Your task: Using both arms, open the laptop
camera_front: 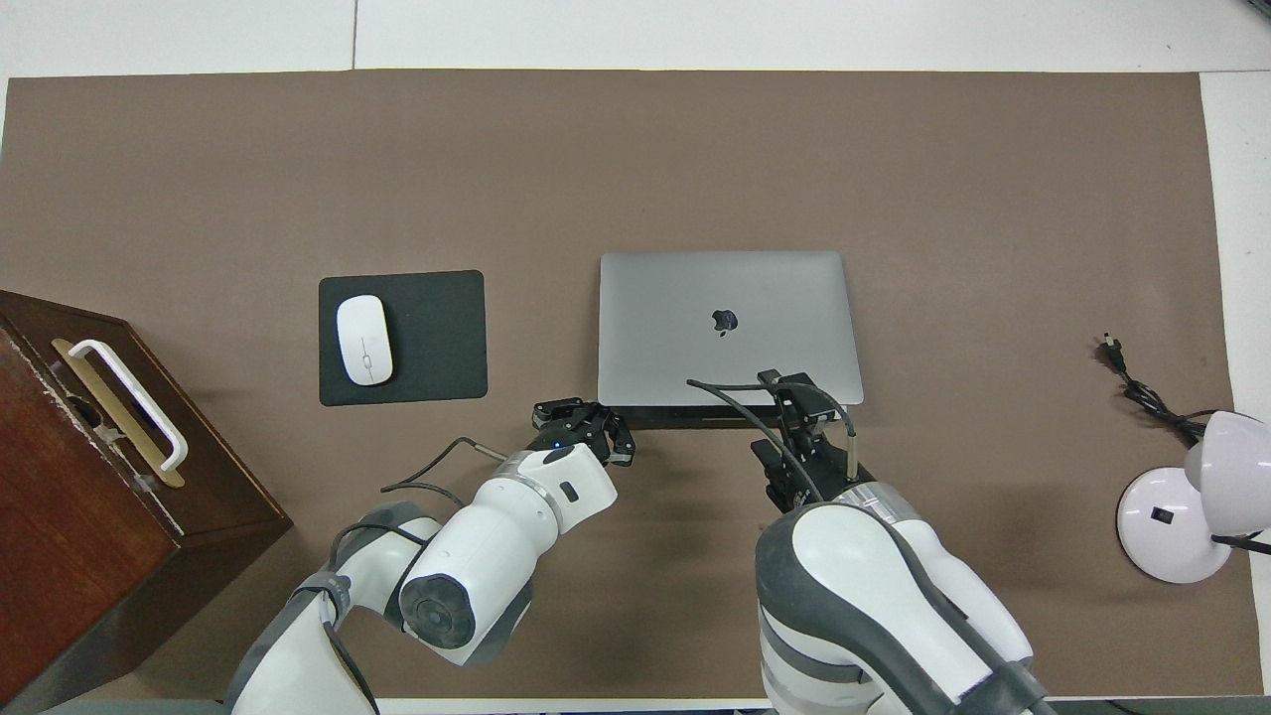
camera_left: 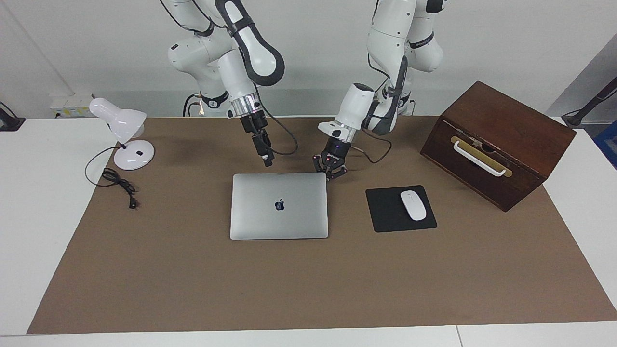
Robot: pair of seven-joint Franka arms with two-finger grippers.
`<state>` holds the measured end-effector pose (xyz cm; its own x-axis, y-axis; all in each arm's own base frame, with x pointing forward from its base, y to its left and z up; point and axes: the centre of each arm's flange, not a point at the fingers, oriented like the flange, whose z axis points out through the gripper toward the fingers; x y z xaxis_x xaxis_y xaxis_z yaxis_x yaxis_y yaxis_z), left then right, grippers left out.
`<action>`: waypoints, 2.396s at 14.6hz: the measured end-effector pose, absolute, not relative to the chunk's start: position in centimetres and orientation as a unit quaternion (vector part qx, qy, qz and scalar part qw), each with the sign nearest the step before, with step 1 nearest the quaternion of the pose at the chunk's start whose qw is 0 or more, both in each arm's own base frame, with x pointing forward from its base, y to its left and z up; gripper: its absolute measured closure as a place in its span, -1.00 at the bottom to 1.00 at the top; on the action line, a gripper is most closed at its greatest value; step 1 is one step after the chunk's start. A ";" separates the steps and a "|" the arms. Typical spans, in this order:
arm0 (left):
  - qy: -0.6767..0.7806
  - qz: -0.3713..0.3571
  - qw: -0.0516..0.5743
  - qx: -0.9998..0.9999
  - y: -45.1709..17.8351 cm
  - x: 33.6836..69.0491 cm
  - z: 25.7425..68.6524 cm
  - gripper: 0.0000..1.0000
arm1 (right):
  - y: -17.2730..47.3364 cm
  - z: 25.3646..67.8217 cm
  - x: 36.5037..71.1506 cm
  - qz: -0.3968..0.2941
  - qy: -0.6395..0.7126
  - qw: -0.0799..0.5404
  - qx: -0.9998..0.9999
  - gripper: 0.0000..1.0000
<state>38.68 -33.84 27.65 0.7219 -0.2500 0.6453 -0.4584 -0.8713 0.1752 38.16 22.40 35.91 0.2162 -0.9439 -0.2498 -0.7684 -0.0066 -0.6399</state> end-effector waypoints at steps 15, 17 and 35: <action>-0.191 0.319 0.159 0.915 -34.1 39.8 26.7 0.98 | 20.4 32.5 38.5 -0.132 0.633 0.302 -0.700 -1.00; -0.191 0.319 0.159 0.915 -34.1 39.8 26.7 0.98 | 20.2 32.5 38.7 -0.136 0.629 0.302 -0.703 -1.00; -0.193 0.319 0.159 0.914 -34.1 39.7 26.7 0.98 | 18.4 34.1 43.5 -0.177 0.602 0.312 -0.714 -1.00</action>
<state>39.75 -34.12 26.68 0.7219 -0.2512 0.6448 -0.4540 -0.8752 0.1673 43.46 18.43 34.10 0.2134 -0.9693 -0.1220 -0.7484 -0.0819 -0.6582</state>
